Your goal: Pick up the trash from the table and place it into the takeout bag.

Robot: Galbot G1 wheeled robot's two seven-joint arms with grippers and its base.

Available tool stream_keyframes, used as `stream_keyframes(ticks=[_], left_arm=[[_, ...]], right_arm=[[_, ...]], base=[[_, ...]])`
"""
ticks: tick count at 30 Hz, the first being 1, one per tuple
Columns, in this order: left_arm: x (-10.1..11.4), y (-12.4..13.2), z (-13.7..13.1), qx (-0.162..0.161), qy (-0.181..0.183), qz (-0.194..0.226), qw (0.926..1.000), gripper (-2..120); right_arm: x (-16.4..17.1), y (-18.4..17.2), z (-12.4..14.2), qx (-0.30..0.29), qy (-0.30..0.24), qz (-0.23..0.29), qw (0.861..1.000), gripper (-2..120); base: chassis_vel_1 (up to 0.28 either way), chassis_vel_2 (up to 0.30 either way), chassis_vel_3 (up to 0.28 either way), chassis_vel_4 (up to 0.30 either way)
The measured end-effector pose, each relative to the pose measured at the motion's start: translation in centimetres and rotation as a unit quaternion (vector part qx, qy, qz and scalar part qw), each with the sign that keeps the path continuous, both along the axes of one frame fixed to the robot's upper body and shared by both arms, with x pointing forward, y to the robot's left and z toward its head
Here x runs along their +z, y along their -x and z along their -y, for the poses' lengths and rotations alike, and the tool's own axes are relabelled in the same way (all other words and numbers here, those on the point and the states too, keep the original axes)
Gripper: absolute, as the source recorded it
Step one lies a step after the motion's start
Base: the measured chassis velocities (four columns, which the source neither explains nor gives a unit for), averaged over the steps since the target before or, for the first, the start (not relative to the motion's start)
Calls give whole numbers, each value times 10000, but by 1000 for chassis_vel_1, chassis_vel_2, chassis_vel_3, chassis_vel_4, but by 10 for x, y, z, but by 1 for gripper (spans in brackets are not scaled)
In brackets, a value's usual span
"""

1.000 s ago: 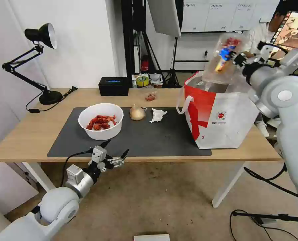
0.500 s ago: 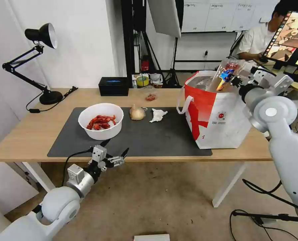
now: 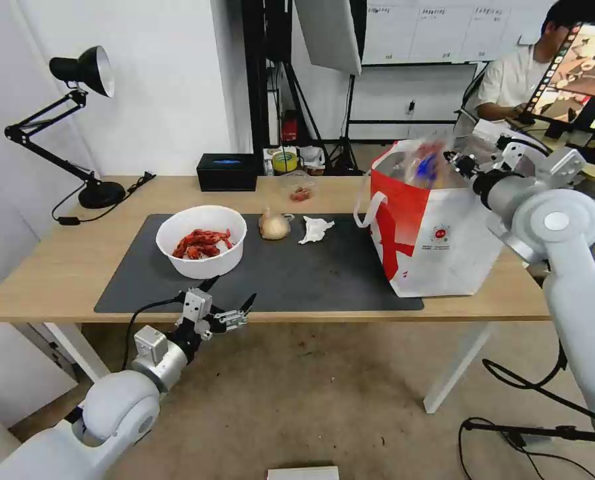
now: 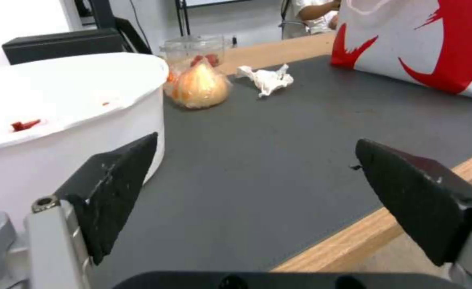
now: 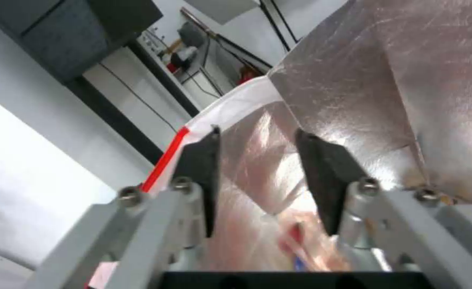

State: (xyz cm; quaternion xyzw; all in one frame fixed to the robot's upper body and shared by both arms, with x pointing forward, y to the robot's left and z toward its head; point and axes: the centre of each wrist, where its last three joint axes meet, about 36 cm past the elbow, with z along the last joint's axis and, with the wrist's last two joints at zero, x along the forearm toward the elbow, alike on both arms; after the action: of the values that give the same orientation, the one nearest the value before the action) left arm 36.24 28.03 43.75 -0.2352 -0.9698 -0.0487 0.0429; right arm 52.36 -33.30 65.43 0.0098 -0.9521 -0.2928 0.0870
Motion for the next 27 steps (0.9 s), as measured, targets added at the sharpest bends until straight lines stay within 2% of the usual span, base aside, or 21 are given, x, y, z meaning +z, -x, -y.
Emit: stream_keyframes(ticks=[2, 3, 7, 8, 10, 11, 14, 15, 18, 19, 22, 23, 25, 27], left_arm=[[2, -1, -2, 5, -18, 17, 10000, 100], [2, -1, -2, 5, -18, 17, 10000, 100], [4, -3, -3, 21, -20, 55, 10000, 100], [4, -3, -3, 21, -20, 55, 10000, 100], [4, -3, -3, 35, -12, 51, 10000, 100], [4, -3, -3, 35, -12, 51, 10000, 100], [3, -2, -4, 61, -7, 48, 10000, 100], [3, -2, -4, 61, -7, 48, 10000, 100], [5, -3, -5, 84, -8, 74, 9999, 100], [5, -3, -5, 84, -8, 74, 9999, 100], [6, -3, -6, 167, -10, 121, 9998, 100], [6, -3, -6, 167, -10, 121, 9998, 100], [6, -2, -7, 248, -7, 168, 9996, 100], [6, -2, -7, 261, -10, 200, 9995, 100]], right_arm=[[4, 0, -2, 47, 13, 41, 10000, 50], [4, 0, -2, 47, 13, 41, 10000, 50], [6, 0, -5, 225, 84, 220, 9995, 69], [6, 0, -5, 225, 84, 220, 9995, 69], [3, 3, -8, 369, 338, 442, 9978, 79], [3, 3, -8, 369, 338, 442, 9978, 79], [2, 9, -16, 663, 887, 1013, 9887, 92], [2, 9, -16, 663, 887, 1013, 9887, 92], [-2, 24, -23, 1281, 1507, 1783, 9639, 100], [-2, 24, -23, 1281, 1507, 1783, 9639, 100], [-14, 43, -27, 1675, 2172, 2055, 9394, 100], [-14, 43, -27, 1675, 2172, 2055, 9394, 100], [-30, 59, -27, 1804, 2571, 2066, 9266, 100], [-36, 65, -27, 1861, 2654, 2069, 9231, 100]], base=[[0, 0, 0, 0], [0, 0, 0, 0], [0, 0, 0, 0], [0, 0, 0, 0], [0, 0, 0, 0], [0, 0, 0, 0], [0, 0, 0, 0], [0, 0, 0, 0], [0, 0, 0, 0], [0, 0, 0, 0], [0, 0, 0, 0], [0, 0, 0, 0], [0, 0, 0, 0], [0, 0, 0, 0]])
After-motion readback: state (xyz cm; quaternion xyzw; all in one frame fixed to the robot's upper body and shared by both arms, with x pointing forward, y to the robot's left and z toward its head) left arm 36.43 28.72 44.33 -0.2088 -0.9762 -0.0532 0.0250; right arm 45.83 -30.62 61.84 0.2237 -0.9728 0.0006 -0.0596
